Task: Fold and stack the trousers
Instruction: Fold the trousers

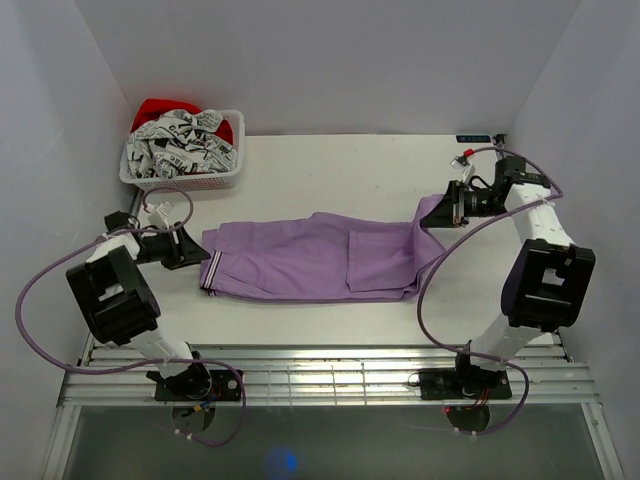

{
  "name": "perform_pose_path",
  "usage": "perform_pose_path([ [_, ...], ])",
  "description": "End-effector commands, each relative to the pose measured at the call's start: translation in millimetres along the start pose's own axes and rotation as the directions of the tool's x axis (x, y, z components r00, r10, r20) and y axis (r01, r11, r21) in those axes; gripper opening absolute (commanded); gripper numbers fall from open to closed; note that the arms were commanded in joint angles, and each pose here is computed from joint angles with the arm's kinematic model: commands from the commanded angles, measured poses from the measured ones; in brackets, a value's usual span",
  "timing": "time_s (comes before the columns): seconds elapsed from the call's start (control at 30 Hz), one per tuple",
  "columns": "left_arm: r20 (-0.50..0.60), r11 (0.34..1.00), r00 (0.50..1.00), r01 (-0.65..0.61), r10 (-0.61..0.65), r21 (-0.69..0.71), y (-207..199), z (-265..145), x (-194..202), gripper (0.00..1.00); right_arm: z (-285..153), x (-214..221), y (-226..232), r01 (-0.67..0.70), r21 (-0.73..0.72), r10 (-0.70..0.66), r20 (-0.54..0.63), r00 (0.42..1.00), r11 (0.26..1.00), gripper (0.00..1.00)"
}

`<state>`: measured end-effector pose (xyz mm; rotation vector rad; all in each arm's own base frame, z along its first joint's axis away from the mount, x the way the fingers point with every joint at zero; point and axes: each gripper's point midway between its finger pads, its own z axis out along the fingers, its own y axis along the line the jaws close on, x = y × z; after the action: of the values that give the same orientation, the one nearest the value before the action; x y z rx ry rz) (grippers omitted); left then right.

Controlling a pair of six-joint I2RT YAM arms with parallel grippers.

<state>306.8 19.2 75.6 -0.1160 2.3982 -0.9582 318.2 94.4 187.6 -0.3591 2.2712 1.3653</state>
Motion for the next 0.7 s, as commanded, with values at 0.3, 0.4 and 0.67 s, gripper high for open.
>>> perform_pose_path([
  [0.3, -0.014, 0.997, 0.999, 0.039, -0.038, 0.061, 7.5, 29.1, 10.3, 0.19, 99.1, -47.4, 106.0, 0.207, -0.158, -0.205, 0.034, 0.978, 0.965, 0.08],
  [0.4, -0.033, 0.996, 0.998, 0.054, -0.052, 0.067, 8.3, 37.2, 14.3, 0.01, 125.6, -42.7, 123.9, 0.216, -0.183, -0.219, 0.006, 0.976, 0.959, 0.08],
  [0.67, -0.049, 0.992, 0.995, 0.095, -0.091, 0.084, -3.0, 47.6, 20.6, 0.0, 201.0, -45.5, 174.8, 0.238, -0.258, -0.232, 0.053, 0.971, 0.936, 0.08],
])
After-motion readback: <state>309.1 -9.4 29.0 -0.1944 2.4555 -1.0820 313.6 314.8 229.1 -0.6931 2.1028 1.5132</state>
